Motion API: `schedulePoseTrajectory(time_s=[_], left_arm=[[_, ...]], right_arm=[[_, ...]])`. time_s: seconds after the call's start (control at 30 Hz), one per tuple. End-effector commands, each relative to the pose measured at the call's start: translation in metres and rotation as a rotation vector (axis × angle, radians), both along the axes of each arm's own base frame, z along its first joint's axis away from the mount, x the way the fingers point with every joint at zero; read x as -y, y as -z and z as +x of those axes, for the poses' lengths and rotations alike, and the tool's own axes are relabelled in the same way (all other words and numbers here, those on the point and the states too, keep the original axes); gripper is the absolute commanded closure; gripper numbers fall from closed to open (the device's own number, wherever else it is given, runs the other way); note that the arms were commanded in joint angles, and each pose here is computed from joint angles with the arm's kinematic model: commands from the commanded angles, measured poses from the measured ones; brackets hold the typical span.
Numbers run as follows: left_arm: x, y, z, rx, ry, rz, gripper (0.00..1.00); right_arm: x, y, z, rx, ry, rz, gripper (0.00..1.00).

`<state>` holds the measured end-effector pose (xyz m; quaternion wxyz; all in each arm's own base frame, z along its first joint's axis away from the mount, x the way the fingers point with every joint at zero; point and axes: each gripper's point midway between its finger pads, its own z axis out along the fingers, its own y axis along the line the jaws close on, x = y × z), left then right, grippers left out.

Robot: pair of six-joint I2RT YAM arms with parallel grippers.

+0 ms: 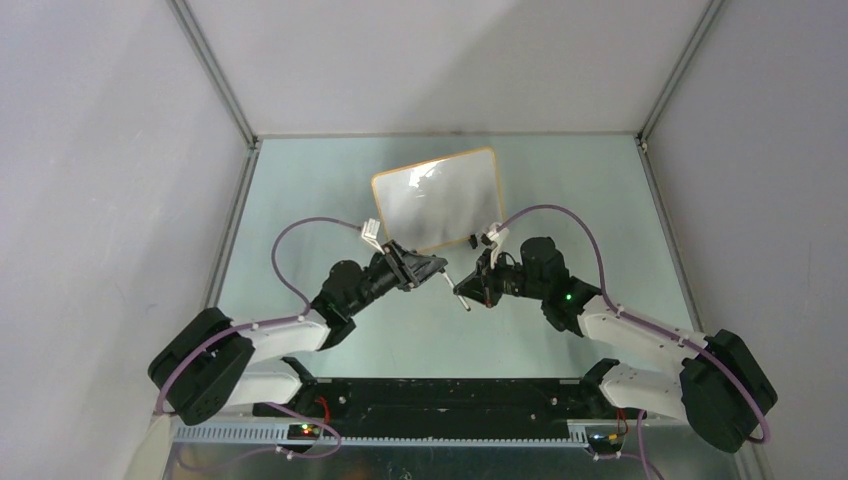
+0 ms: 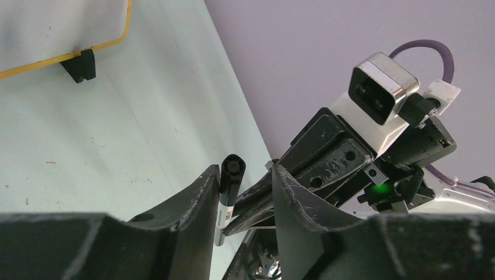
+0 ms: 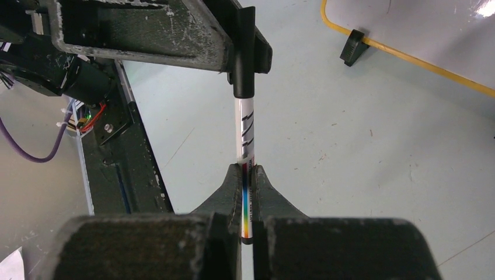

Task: Write a sentence on the whiteboard
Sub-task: Pass from the right arm to the left

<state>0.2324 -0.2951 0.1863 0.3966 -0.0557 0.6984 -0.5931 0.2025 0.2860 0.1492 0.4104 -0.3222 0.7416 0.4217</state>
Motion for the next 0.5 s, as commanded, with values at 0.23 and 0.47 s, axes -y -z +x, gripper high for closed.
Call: schedulePoseTrajectory(time_s=[0.23,0.47], left_arm=[[0.0049,-0.0149,0.0047,0.073,-0.02,0.054,0.99],[-0.0023,-0.0175,0.0061,0.089,-0.054,0.081,1.0]], right_arm=[[-0.0039,-0.0077,-0.0005,0.013,-0.021,0.035,1.0],[-0.0038,-0.0096,-0.0007,0.006,-0.02,0.046,0.36]])
